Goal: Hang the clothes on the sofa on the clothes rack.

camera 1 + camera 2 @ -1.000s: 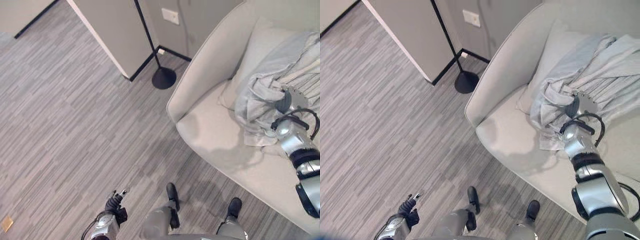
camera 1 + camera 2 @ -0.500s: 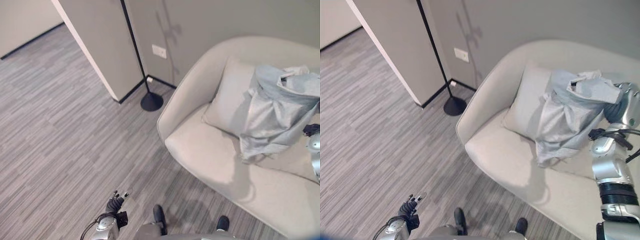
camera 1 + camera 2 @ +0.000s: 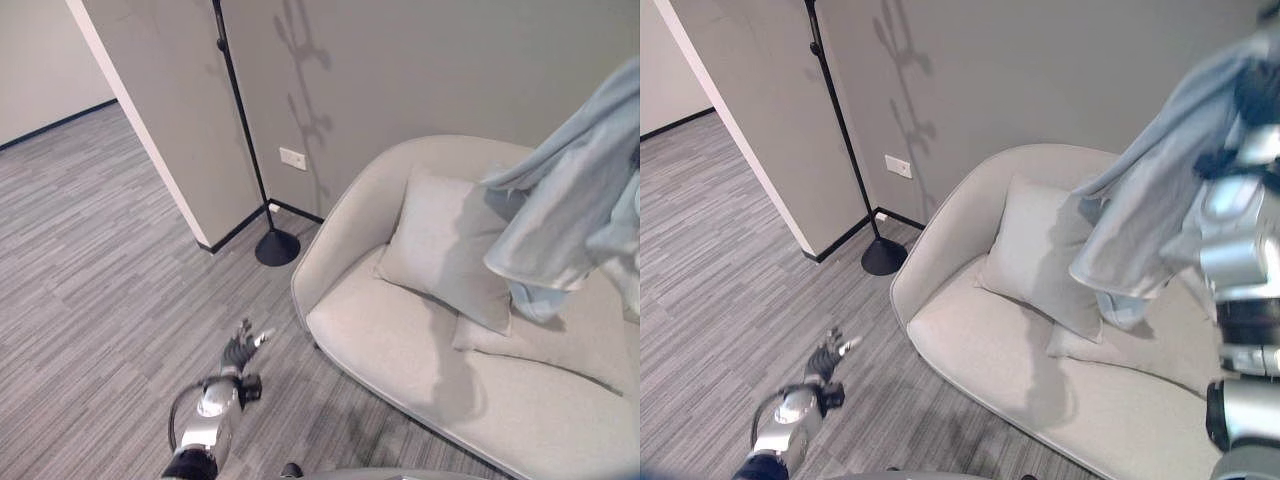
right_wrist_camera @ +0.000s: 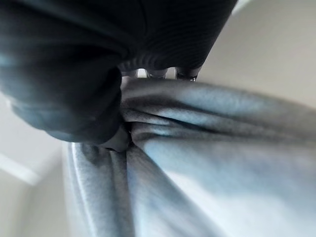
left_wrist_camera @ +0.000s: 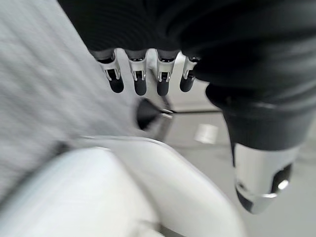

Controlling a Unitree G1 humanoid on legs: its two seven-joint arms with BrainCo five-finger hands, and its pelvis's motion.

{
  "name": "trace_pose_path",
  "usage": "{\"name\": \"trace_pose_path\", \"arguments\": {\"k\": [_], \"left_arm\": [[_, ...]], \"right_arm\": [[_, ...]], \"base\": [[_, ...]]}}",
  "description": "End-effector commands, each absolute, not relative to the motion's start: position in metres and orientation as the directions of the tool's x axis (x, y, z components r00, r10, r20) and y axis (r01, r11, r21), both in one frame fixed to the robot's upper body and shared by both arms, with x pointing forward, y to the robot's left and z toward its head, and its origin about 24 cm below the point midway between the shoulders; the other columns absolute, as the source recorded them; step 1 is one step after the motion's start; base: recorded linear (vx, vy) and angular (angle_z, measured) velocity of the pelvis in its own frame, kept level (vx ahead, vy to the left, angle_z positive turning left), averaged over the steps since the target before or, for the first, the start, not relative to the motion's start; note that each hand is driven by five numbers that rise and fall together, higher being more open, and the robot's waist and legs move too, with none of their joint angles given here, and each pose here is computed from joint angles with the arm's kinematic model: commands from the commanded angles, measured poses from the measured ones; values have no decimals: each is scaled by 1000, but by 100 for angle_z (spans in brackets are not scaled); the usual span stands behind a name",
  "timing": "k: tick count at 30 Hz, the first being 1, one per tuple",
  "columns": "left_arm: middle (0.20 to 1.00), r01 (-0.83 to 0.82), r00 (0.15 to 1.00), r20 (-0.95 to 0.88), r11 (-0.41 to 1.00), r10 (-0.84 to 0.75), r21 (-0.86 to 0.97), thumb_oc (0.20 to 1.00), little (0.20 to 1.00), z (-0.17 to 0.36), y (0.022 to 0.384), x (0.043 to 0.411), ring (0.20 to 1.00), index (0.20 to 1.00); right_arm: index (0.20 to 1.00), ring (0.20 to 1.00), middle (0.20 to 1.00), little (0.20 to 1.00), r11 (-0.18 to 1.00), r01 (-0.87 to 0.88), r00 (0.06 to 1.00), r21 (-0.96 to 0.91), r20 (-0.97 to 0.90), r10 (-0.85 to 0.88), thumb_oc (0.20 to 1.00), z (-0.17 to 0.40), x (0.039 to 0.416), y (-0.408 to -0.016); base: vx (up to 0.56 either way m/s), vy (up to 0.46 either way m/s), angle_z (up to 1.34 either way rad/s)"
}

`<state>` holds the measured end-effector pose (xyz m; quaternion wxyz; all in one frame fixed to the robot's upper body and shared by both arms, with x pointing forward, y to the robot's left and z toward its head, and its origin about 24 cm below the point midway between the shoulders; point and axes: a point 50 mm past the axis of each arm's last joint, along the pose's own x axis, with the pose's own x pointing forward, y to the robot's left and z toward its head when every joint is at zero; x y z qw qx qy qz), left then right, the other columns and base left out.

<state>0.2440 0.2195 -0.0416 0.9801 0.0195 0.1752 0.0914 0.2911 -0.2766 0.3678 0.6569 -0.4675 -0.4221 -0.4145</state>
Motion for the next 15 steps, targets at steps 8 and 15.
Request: {"name": "trace_pose_path", "arguments": {"k": [8, 15], "left_arm": [[1000, -175, 985, 45, 950, 169, 259, 1000, 1000, 32, 201, 306, 1000, 1000], [1000, -23, 994, 105, 917, -21, 399, 1000, 1000, 43, 145, 325, 1000, 1000]], "right_arm": [[200, 200, 200, 200, 329, 944, 21, 5, 997, -74, 200, 477, 267, -231], [200, 200, 200, 200, 506, 861, -7, 42, 997, -71, 200, 512, 269, -187]], "base": [[-27, 16, -7], [-23, 1, 0]]}}
